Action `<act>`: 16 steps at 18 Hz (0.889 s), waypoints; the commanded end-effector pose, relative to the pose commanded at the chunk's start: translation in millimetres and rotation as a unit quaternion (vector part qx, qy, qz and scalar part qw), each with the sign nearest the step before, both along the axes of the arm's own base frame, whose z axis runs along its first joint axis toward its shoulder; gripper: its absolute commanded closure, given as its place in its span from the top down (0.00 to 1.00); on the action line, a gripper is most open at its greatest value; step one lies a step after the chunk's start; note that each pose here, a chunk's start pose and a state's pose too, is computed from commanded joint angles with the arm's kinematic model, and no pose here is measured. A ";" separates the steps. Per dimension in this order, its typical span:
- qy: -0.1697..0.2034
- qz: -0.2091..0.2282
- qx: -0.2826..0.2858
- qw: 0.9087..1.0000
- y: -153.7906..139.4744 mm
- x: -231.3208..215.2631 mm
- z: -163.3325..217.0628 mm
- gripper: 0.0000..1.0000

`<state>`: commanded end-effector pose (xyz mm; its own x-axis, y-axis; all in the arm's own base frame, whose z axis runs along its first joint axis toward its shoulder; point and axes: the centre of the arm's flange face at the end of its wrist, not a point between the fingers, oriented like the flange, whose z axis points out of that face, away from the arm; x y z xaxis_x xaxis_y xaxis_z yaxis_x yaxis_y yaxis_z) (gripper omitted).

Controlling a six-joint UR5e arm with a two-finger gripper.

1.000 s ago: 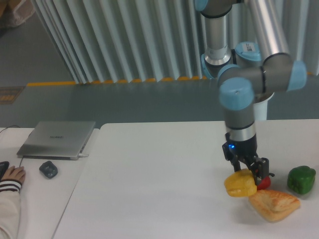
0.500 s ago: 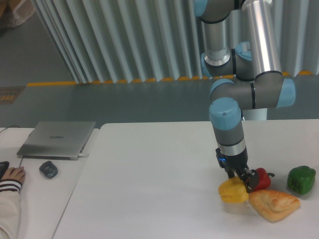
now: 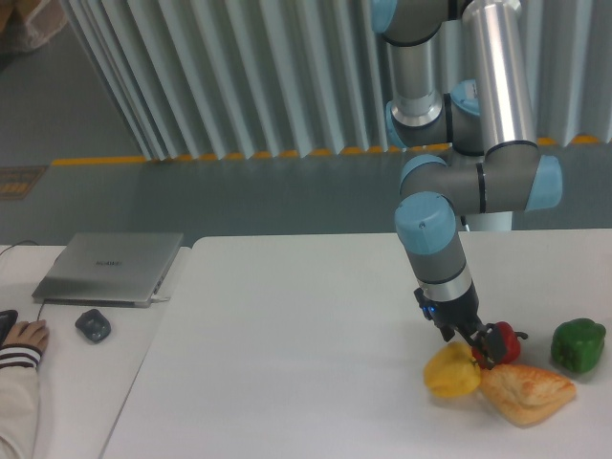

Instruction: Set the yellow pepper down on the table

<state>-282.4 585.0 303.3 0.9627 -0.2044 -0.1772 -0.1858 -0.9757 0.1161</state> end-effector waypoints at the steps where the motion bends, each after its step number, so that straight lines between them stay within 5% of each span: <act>1: 0.000 -0.001 0.006 1.000 1.6 -1.5 5.1 1.00; 5: -0.014 -0.002 0.038 0.999 -7.4 -17.4 34.9 1.00; 10: -0.059 -0.130 0.014 0.990 -45.4 -54.8 80.8 1.00; 16: -0.074 -0.138 -0.024 0.987 -98.5 -98.0 104.5 1.00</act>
